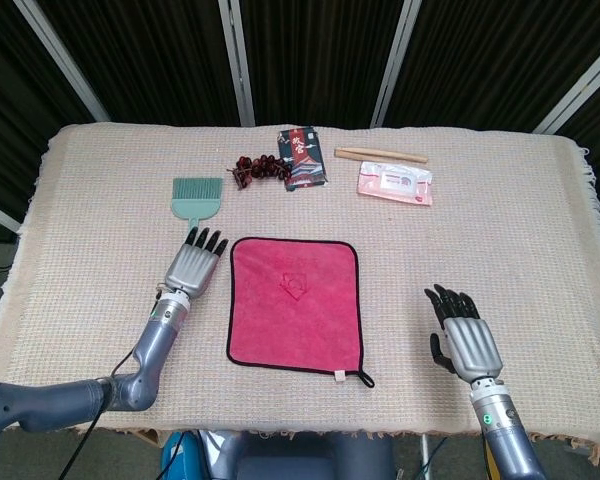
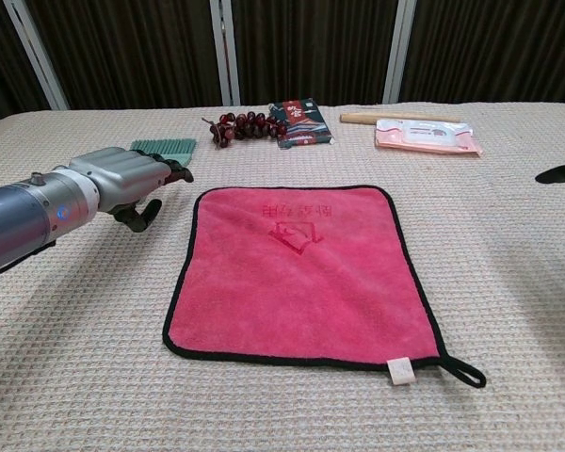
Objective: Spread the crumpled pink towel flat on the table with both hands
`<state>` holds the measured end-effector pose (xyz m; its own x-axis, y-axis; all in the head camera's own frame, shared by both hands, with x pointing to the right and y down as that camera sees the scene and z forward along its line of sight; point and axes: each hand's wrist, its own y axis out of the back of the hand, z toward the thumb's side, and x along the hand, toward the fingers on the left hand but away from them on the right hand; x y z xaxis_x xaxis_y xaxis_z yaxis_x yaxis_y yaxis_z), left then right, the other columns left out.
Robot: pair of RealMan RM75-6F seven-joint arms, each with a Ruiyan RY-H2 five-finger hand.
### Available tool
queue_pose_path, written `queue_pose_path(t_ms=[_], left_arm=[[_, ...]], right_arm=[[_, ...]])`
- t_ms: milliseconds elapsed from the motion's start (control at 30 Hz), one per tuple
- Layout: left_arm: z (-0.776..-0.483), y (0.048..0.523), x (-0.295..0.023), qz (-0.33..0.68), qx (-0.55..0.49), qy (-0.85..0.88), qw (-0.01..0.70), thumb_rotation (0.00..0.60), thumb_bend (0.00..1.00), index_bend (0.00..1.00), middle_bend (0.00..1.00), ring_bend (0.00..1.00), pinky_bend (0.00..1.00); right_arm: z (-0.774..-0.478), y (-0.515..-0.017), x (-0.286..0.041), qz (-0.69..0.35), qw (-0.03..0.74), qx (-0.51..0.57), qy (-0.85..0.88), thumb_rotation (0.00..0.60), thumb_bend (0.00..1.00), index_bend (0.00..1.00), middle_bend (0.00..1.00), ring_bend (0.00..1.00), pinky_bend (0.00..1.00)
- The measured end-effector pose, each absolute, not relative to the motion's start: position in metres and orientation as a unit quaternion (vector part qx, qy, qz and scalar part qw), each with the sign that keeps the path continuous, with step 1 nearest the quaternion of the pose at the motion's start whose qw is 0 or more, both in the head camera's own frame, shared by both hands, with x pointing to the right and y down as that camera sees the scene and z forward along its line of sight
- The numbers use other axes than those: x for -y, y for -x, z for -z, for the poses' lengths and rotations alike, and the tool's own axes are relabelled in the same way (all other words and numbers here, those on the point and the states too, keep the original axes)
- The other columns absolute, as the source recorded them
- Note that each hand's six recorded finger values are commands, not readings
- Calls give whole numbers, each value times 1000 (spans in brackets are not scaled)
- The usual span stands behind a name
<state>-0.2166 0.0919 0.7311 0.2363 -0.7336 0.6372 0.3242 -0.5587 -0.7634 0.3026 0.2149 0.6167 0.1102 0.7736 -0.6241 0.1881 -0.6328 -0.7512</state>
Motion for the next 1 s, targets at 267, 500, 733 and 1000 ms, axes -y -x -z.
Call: queue_pose_path(t_ms=[267,500,733,1000], left_arm=[[-710,204,-109,553,-175,694,427,600,755,70,19,0,0],[-684,195,-160,491,-140,743,432,600,756,69,19,0,0],[-674,212,-210,483,-106,769,405,600,757,71,20,0,0],[-673,223,-229,482,-98,774,398,600,760,73,21,0,0]], right_arm=[[-616,-301,-215,-569,256,345,701,600,620,0,0,0,0],[-612,-301,-214,-564,257,350,702,600,620,0,0,0,0],[-610,-299,-215,-562,257,348,705,600,620,0,0,0,0],[-608,-298,-217,-557,258,350,707,600,620,0,0,0,0]])
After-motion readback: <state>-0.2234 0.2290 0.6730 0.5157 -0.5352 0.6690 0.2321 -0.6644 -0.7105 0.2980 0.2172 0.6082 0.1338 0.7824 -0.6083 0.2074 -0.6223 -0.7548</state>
